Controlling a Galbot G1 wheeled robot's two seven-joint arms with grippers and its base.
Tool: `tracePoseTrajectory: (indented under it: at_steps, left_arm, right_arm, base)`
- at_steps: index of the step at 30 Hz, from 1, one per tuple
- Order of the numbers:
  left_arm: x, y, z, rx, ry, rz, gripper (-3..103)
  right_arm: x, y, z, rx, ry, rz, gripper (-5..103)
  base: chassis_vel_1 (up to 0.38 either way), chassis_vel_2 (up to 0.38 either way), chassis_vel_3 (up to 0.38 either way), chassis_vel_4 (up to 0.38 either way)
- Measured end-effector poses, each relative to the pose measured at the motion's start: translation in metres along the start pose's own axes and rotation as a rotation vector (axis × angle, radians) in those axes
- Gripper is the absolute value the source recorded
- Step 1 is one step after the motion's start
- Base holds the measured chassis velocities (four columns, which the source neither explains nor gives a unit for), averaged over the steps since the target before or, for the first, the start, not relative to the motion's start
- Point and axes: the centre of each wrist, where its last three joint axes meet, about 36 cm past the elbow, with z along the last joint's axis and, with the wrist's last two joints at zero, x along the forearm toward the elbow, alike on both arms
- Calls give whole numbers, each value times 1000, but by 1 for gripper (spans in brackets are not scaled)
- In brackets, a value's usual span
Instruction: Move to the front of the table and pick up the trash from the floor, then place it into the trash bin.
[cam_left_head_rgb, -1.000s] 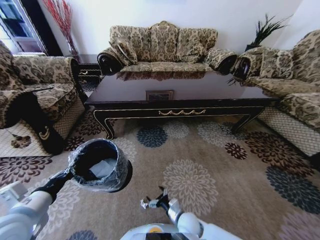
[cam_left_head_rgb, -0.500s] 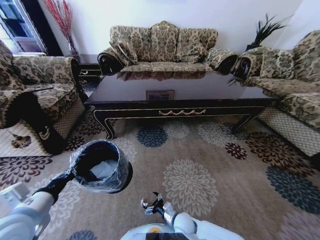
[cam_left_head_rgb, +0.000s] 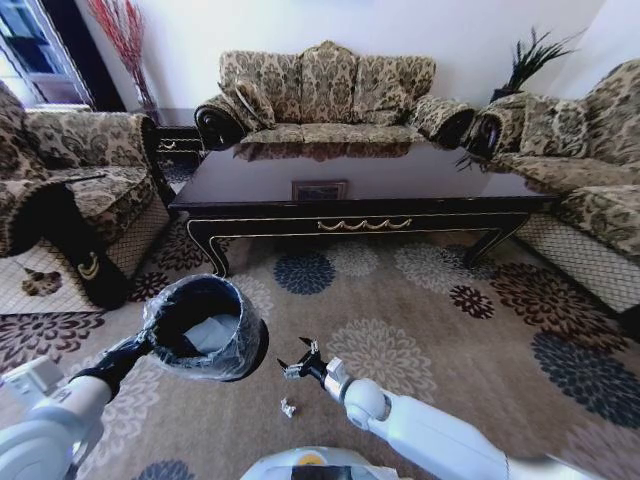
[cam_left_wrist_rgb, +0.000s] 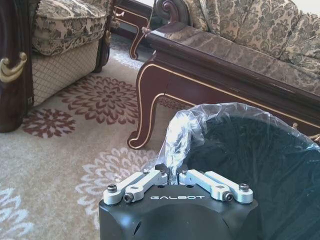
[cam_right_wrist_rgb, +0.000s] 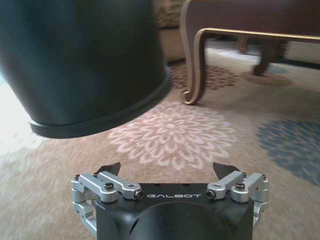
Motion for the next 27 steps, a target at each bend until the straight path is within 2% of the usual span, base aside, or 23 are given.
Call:
tracePoseTrajectory:
  at_steps: [1,3,6,7,8,10,11,13,14,15,16,17,18,19,20,27]
  left_arm:
    - [0,0,0,0,0,0,5]
    - [0,0,0,3,0,-1,5]
    - [2,3,-1,7,-8,-15,5]
    - [2,3,-1,7,-8,-15,5]
    - [3,3,0,9,-8,-18,5]
    - [5,5,2,22,-5,-28,5]
    - [5,5,2,22,-5,-28,5]
    - [5,5,3,30,-4,-33,5]
    - [5,5,4,31,-4,-33,5]
    - [6,6,4,34,-4,-36,5]
    - [6,6,5,36,-3,-36,5]
    - [6,6,5,36,-3,-36,5]
    - [6,6,5,37,-2,-38,5]
    - [6,6,5,38,-2,-38,5]
    - [6,6,6,39,-1,-39,5]
    - [6,6,7,40,5,-40,5]
  right_arm:
    - [0,0,0,0,0,0,100]
    - [-8,-7,1,44,19,-50,100]
    - [-32,-27,11,146,39,-235,100]
    - [-32,-27,11,146,39,-235,100]
    - [-36,-31,15,169,38,-288,100]
    - [-55,-39,20,268,36,-499,100]
    - [-55,-39,20,268,36,-499,100]
    - [-68,-37,18,325,47,-646,100]
    - [-72,-36,17,342,47,-680,100]
    - [-84,-33,14,398,47,-750,100]
    - [-90,-33,13,434,46,-772,100]
    - [-90,-33,13,434,46,-772,100]
    - [-98,-35,11,485,42,-796,100]
    - [-101,-36,11,499,39,-802,100]
    - [-108,-38,10,544,31,-812,100]
    - [-117,-48,12,606,23,-763,100]
  base:
    - [0,0,0,0]
    - [0,0,0,0]
    - [0,0,0,0]
    - [0,0,0,0]
    - [0,0,0,0]
    - [0,0,0,0]
    - [0,0,0,0]
    - [0,0,0,0]
    - [0,0,0,0]
    - [0,0,0,0]
    - [0,0,0,0]
    - [0,0,0,0]
    - [0,0,0,0]
    - [0,0,0,0]
    - [0,0,0,0]
    - [0,0,0,0]
